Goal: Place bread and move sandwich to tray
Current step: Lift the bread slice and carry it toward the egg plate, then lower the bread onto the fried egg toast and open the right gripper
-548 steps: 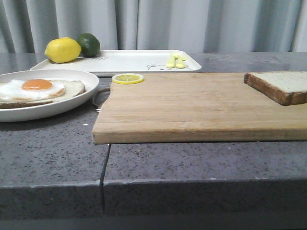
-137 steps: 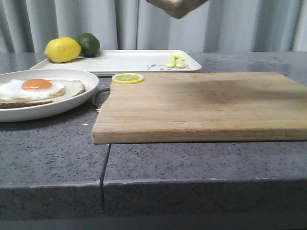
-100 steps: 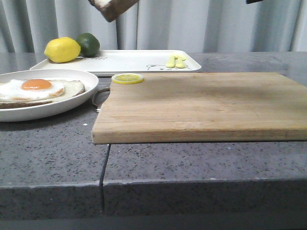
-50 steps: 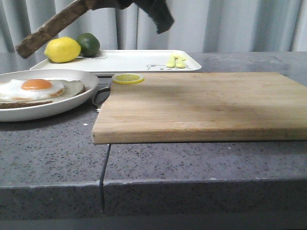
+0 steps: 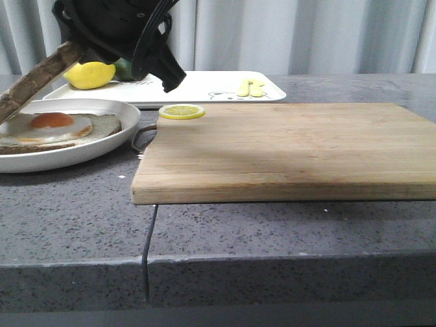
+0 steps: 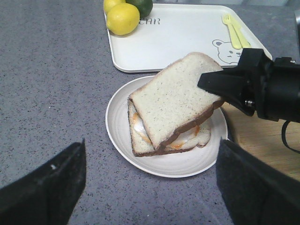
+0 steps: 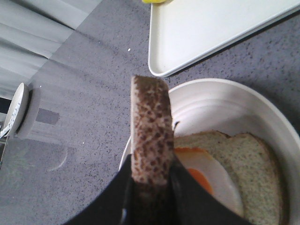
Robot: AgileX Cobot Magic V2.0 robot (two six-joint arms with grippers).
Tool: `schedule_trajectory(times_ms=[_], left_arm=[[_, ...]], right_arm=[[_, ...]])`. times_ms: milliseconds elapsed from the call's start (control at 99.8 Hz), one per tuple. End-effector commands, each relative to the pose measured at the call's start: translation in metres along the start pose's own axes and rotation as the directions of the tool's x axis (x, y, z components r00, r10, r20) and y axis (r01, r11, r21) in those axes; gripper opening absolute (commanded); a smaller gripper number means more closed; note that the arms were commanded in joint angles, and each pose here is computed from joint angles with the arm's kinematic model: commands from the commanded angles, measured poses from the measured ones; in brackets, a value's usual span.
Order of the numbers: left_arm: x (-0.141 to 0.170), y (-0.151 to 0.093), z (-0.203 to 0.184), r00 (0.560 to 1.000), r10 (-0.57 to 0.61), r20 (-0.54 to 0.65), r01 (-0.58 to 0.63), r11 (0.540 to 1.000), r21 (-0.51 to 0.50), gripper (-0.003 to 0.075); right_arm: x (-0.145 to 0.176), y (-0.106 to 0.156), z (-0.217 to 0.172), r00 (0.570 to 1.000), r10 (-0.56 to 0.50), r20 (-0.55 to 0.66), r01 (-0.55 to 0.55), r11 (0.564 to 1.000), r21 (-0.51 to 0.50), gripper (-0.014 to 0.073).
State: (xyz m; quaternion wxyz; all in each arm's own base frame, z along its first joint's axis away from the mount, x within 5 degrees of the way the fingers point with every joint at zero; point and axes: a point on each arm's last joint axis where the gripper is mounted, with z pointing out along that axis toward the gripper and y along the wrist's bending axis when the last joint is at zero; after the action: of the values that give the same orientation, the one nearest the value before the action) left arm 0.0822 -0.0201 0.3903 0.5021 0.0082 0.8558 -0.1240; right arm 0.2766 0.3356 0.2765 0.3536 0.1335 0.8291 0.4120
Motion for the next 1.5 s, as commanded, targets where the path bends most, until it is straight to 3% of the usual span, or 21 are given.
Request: schedule_trajectory(times_ms=[0, 601, 701, 891, 1012, 1492], left_arm=[[-0.014, -0.004, -0.005, 0.996, -0.013, 0.09, 0.011, 1.0, 0.021, 0.0536], [-0.015, -0.003, -0.003, 0.996, -0.014, 0.086, 0.012, 1.0, 0.021, 0.0536], [-0.015, -0.003, -0.003, 0.996, -0.014, 0.086, 0.012, 1.0, 0.021, 0.0536], [-0.015, -0.003, -0.003, 0.996, -0.014, 0.086, 0.012, 1.0, 0.021, 0.0536], [-0.015, -0.003, -0.003, 0.996, -0.014, 0.086, 0.012, 1.0, 0.021, 0.0536], [-0.015, -0.003, -0.003, 0.996, -0.014, 0.086, 0.012, 1.0, 0.021, 0.0536]], right_arm=[[-0.016, 0.025, -0.019, 0.998, 0.048, 0.029, -0.046, 0.996, -0.079, -0.0039], [-0.001, -0.003, -0.014, 1.0, 0.009, -0.007, -0.009, 1.0, 0.006, -0.0025], [0.0, -0.002, -0.014, 1.0, -0.001, -0.012, 0.001, 1.0, 0.001, 0.0046], [-0.002, -0.004, -0.014, 0.998, -0.065, 0.001, 0.065, 0.998, 0.015, 0.0326], [-0.003, -0.005, -0.014, 0.997, -0.072, 0.01, 0.072, 0.997, 0.026, 0.0437], [-0.005, -0.007, -0.014, 0.985, -0.169, 0.033, 0.166, 0.984, 0.06, 0.049]])
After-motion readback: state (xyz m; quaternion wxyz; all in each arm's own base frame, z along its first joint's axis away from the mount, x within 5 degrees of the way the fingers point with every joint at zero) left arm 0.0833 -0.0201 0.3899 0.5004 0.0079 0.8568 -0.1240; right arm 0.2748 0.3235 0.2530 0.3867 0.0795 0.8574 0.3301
